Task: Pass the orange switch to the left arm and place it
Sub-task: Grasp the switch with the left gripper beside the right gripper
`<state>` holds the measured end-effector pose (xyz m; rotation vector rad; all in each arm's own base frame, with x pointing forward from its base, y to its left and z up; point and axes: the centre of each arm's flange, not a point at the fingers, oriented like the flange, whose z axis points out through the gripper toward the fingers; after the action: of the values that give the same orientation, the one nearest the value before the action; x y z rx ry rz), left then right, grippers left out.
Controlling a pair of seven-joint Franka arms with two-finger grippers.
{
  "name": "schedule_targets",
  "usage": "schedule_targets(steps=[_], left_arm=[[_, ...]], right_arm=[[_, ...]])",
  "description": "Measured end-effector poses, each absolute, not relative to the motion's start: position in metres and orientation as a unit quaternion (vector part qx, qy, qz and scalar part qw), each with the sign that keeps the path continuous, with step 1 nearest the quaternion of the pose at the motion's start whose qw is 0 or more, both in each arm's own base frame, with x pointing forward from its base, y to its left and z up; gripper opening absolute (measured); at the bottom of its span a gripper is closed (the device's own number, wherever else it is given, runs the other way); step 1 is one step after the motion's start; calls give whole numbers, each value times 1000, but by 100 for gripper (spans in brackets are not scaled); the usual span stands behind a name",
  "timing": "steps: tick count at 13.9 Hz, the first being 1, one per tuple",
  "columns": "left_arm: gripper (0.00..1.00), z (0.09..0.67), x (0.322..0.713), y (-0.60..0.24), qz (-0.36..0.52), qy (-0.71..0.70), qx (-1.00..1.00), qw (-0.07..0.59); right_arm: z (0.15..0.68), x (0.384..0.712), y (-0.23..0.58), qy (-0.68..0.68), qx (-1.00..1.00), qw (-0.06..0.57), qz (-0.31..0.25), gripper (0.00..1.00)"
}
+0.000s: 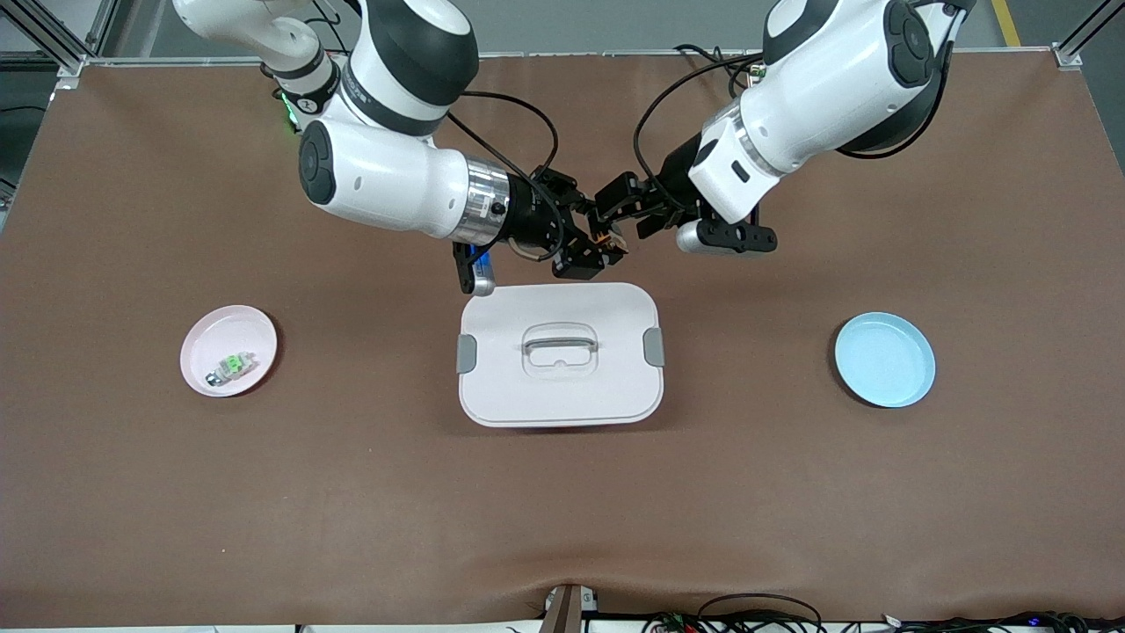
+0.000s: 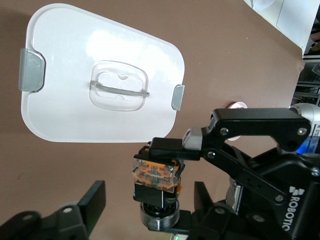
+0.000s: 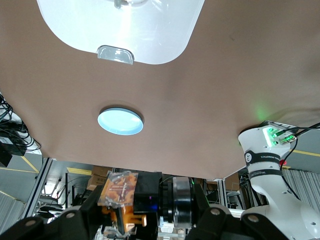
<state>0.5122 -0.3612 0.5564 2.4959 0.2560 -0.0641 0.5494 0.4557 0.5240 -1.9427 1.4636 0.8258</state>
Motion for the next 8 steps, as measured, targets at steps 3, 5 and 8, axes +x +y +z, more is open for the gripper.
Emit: schedule_targets(steps=[3, 5, 8], left_arm=[[75, 555, 513, -361, -23, 98, 945, 311], [72, 555, 514, -361, -19, 100, 944, 312], [69, 551, 513, -363, -15, 102, 944, 314]], right_arm=[[524, 550, 456, 547, -725, 283, 308, 73], [524, 550, 456, 547, -725, 283, 308, 73], [524, 550, 455, 547, -725, 283, 308, 73]])
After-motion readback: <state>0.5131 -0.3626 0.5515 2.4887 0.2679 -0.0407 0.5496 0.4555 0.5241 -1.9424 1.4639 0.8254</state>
